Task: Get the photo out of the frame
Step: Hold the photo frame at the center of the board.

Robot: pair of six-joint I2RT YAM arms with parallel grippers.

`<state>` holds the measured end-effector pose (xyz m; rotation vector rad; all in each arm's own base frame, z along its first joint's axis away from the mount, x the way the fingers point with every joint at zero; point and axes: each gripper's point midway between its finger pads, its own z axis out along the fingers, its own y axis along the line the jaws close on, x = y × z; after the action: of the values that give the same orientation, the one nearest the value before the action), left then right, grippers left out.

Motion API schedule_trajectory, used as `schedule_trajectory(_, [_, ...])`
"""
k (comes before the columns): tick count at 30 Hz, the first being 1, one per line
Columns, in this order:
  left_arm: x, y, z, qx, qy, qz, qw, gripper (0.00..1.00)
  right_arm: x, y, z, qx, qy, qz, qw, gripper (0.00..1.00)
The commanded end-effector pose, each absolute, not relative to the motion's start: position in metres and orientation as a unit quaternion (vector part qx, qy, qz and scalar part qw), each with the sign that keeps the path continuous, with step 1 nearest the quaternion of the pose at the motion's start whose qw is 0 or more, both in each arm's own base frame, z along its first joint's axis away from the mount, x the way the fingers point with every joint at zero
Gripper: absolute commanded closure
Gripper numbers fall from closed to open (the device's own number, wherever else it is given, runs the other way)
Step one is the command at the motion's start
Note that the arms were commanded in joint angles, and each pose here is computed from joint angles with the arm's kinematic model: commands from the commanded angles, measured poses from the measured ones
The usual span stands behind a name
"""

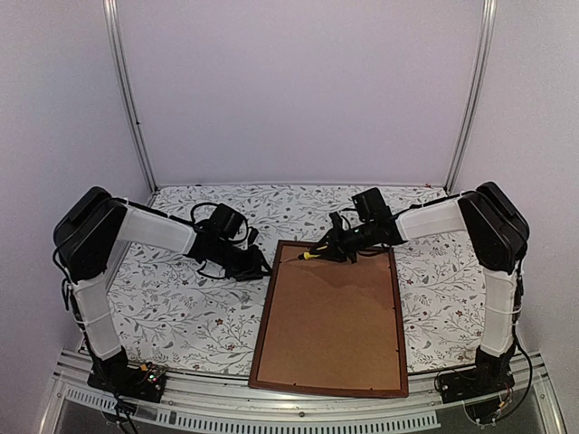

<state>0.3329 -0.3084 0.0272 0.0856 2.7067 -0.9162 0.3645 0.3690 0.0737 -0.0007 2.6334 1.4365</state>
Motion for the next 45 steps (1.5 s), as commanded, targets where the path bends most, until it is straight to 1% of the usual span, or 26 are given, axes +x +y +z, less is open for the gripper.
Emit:
schedule_trajectory(1, [0.341,-0.31,0.028,0.033,0.932,-0.329,0.146,0.65,0.372,0.373,0.074,-0.01,0.871,0.485,0.075,1.0])
schedule_trajectory(6, [0.34,-0.31,0.023,0.032,0.933,-0.329,0.142,0.67,0.374,0.376,0.069,-0.016,0.873,0.481,0.071,1.0])
schedule_trajectory(18, [0.338,-0.31,0.016,0.028,0.935,-0.326,0.133,0.74,0.376,0.378,0.06,-0.023,0.876,0.478,0.065,1.0])
schedule_trajectory(26, [0.339,-0.312,0.015,0.028,0.935,-0.328,0.132,0.75,0.367,0.381,0.065,-0.03,0.873,0.484,0.044,1.0])
schedule_trajectory(31, [0.34,-0.313,0.016,0.029,0.935,-0.329,0.133,0.75,0.367,0.38,0.07,-0.027,0.874,0.482,0.05,1.0])
schedule_trajectory(45, [0.339,-0.313,0.014,0.03,0.935,-0.329,0.13,0.76,0.375,0.377,0.054,0.0,0.883,0.466,0.051,1.0])
